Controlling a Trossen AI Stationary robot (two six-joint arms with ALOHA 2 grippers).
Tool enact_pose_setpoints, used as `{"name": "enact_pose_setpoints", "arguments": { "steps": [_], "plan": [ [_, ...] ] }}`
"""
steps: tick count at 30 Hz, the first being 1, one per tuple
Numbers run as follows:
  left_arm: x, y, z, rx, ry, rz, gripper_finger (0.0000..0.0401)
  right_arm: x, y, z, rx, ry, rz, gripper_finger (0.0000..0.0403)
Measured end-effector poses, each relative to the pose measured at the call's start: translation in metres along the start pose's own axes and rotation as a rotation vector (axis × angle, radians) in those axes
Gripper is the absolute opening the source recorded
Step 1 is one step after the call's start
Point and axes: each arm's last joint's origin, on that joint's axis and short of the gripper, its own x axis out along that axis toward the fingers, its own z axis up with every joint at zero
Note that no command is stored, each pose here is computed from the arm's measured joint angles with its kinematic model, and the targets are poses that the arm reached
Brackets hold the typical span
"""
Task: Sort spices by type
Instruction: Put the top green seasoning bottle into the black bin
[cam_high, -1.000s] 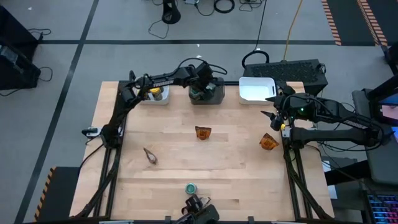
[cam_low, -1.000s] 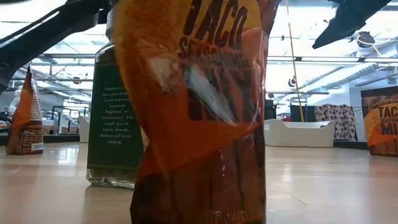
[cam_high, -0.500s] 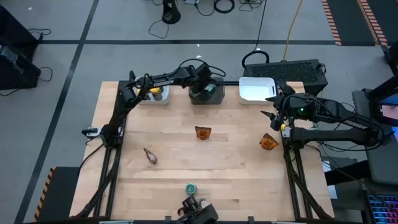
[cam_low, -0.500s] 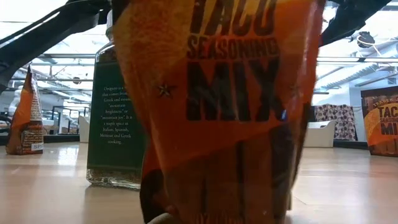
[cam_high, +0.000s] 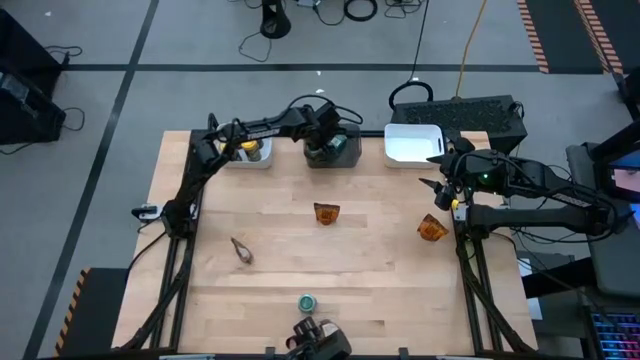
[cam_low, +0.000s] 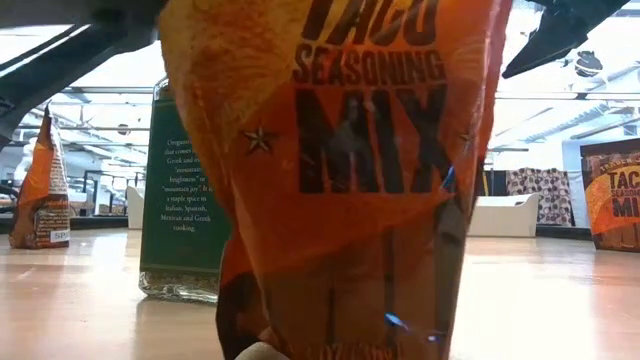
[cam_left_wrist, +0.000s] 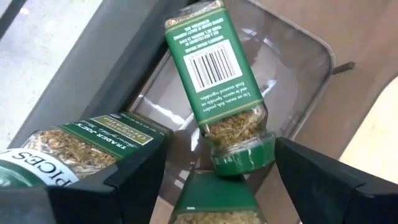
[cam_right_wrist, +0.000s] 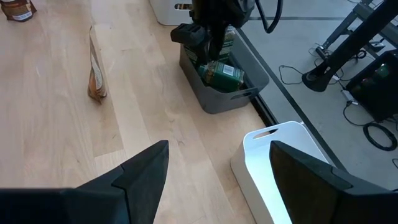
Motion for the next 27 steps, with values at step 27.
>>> {"name": "enact_pose_setpoints", "arguments": {
  "steps": [27],
  "plan": [
    [-0.054,-0.003,0.015,0.073,-0.179,-0.051,0.0301,0.000,0.000,0.000,-0.001,0.004,0.000,0.0263]
  ]
}}
